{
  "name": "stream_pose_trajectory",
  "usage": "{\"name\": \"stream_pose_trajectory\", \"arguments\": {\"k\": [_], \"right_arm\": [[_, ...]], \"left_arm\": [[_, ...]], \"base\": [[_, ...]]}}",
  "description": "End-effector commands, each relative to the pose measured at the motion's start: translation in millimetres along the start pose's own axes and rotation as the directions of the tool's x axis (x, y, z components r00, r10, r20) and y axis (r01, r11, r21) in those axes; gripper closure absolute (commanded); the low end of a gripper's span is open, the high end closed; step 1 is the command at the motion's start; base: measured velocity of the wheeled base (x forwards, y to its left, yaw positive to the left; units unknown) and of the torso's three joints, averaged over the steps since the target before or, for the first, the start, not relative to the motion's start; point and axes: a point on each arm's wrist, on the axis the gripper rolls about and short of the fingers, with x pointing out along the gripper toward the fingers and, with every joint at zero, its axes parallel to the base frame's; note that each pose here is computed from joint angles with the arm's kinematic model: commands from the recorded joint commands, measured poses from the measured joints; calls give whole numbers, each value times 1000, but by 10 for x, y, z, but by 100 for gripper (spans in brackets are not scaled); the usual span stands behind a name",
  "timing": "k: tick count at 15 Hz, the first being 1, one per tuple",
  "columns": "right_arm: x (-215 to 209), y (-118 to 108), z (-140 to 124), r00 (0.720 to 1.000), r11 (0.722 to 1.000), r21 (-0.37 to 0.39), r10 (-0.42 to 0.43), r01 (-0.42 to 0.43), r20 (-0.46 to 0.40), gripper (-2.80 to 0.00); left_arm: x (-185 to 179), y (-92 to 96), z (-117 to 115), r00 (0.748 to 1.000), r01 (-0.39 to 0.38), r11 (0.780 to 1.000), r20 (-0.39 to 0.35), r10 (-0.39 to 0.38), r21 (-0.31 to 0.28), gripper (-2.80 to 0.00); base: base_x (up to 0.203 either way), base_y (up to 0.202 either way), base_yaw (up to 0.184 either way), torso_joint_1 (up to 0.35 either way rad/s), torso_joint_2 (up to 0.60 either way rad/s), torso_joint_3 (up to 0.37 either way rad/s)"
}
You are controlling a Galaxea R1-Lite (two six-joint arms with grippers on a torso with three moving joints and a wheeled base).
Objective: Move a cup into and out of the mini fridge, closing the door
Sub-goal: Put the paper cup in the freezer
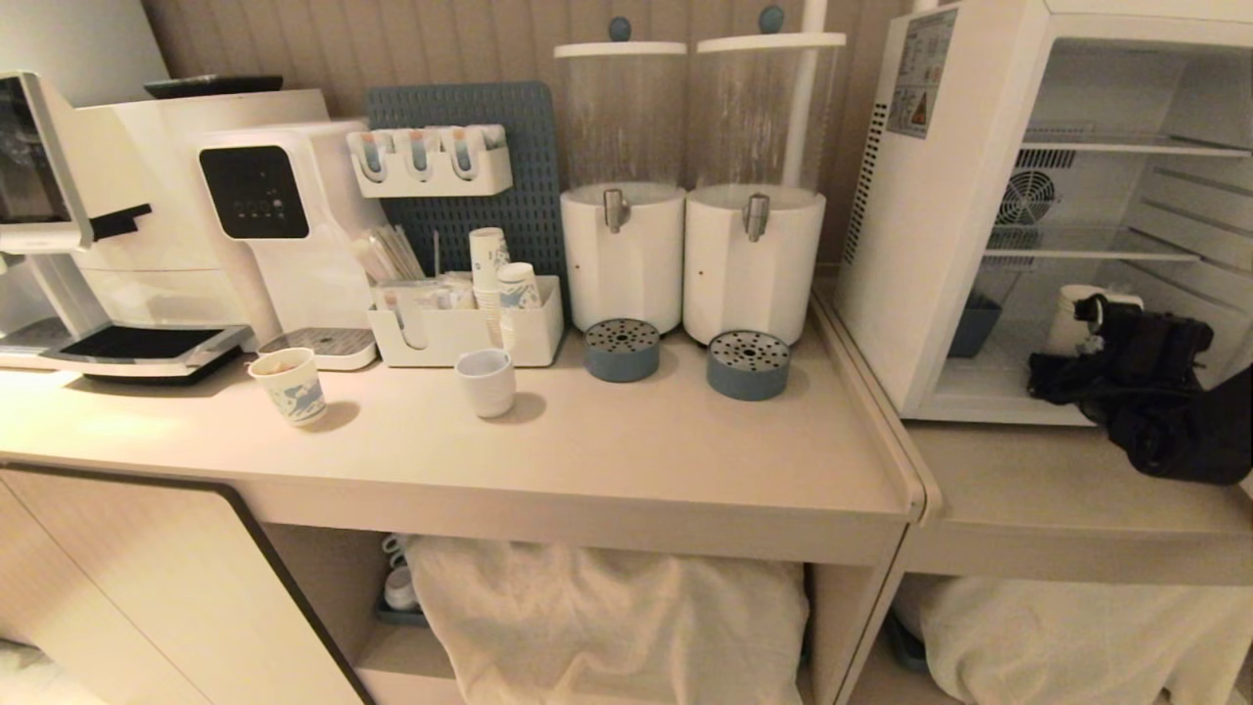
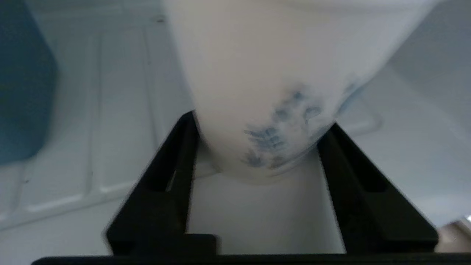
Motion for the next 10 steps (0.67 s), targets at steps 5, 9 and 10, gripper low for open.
{"name": "stream_pose_trajectory", "arguments": {"k": [5,9,10], "right_arm": [[-321,-52,227,998,998,12,61,-62,32,-280],[-838,-133,551,991,994,25,107,-109,77,-280],[-991,-157,601,989,991,26,126,-129,83,-280]], "left_arm": [[11,-2,-47,1000,0,1000,-16,0,0,0],[11,-2,-48,1000,2,1000,-17,-2,0,0],[11,-2,-47,1000,2,1000,-16,-2,0,0]], "base": [[0,0,0,0,0,0],[0,0,0,0,0,0],[0,0,0,0,0,0]]}}
